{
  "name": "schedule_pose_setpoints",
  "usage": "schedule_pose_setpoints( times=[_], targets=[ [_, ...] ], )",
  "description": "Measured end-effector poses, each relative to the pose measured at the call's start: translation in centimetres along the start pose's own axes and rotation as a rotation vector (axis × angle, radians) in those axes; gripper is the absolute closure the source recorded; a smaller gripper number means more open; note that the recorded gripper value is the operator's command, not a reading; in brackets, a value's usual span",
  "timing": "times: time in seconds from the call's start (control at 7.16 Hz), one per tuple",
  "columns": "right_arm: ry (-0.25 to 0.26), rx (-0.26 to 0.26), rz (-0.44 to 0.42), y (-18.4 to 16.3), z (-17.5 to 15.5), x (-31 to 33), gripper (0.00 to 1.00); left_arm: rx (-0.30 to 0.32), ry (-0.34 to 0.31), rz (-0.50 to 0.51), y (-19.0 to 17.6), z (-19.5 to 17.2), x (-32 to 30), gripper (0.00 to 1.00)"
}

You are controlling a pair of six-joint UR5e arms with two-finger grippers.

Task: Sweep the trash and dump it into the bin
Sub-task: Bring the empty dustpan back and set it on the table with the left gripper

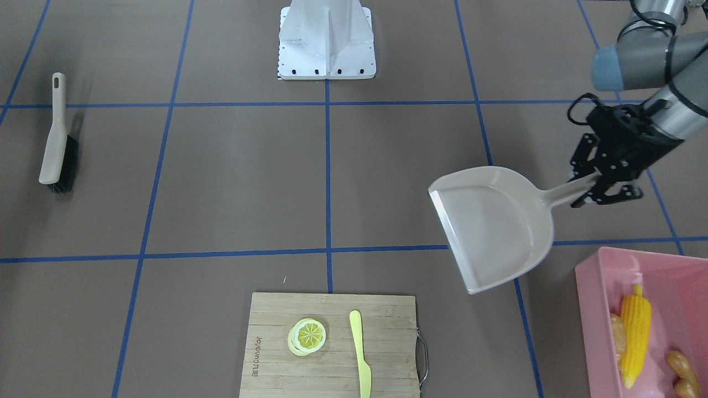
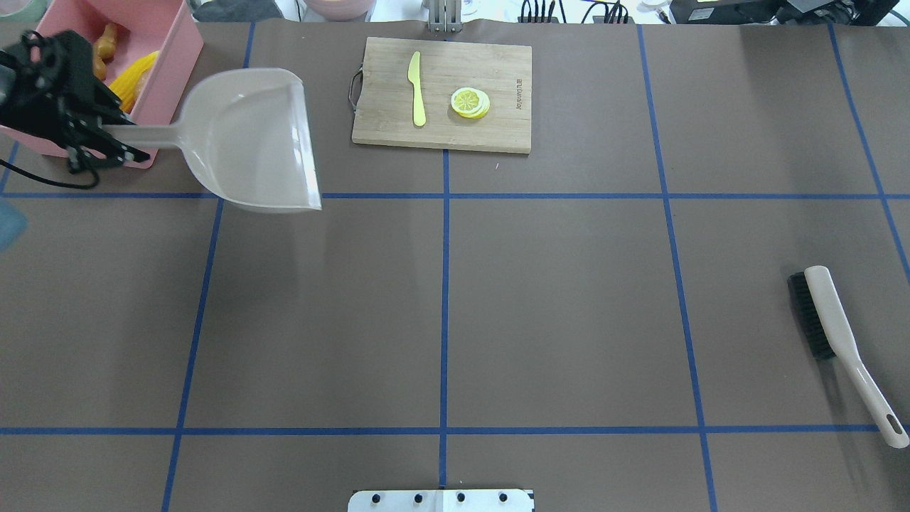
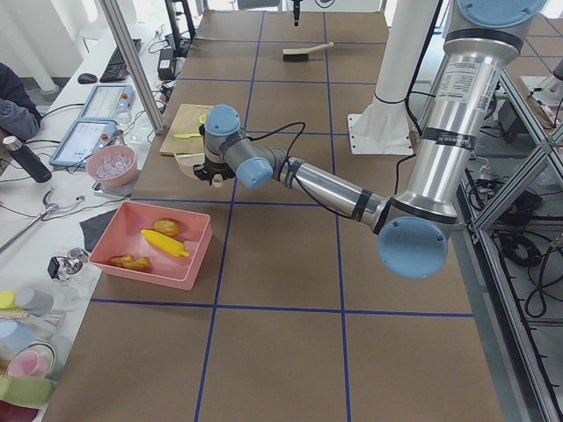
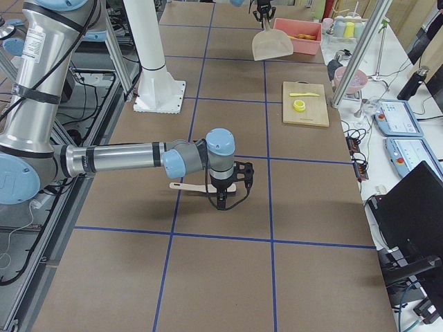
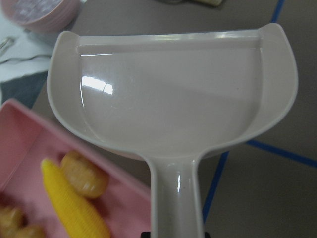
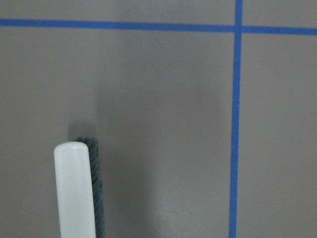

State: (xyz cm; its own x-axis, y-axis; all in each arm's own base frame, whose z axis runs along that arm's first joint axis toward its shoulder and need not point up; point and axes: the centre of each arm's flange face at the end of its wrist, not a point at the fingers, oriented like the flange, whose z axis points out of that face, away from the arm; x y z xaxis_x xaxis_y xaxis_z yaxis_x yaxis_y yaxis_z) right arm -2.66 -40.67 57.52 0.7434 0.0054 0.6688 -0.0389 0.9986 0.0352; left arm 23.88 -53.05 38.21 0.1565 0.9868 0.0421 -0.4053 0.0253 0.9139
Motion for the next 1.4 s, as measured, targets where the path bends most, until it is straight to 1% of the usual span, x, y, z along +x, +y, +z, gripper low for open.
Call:
schedule_pose_setpoints(
  times=[0.14, 0.28, 0.42, 0.56, 0.84, 0.98, 1.26, 1.4],
  targets=[
    [0.010, 0.006, 0.024, -1.6, -1.0, 0.1, 0.00, 0.041, 0.061, 0.079, -2.6, 3.5, 3.4, 1.00],
    [0.022, 0.005, 0.051, -2.5, -1.2, 0.6, 0.00, 0.070, 0.098, 0.140, -4.2, 6.0, 6.2, 1.00],
    [0.029, 0.001, 0.080, -2.9, -1.1, 1.5, 0.00, 0.090, 0.116, 0.179, -4.7, 7.2, 7.8, 1.00],
    [0.030, 0.001, 0.105, -2.8, -1.2, 2.7, 0.00, 0.099, 0.132, 0.188, -4.1, 7.5, 8.9, 1.00],
    [-0.001, 0.019, 0.141, -1.6, -2.4, 5.8, 0.00, 0.081, 0.156, 0.122, -1.3, 7.6, 10.1, 0.99],
    [-0.023, 0.027, 0.138, -1.3, -3.1, 6.7, 0.00, 0.070, 0.162, 0.085, -0.8, 7.9, 10.3, 0.99],
    [-0.027, 0.041, 0.129, -1.4, -3.6, 7.2, 0.00, 0.058, 0.155, 0.063, -0.8, 8.7, 10.2, 0.98],
    [-0.024, 0.045, 0.126, -1.5, -3.7, 7.2, 0.00, 0.052, 0.145, 0.067, -0.8, 9.1, 10.0, 0.93]
  ],
)
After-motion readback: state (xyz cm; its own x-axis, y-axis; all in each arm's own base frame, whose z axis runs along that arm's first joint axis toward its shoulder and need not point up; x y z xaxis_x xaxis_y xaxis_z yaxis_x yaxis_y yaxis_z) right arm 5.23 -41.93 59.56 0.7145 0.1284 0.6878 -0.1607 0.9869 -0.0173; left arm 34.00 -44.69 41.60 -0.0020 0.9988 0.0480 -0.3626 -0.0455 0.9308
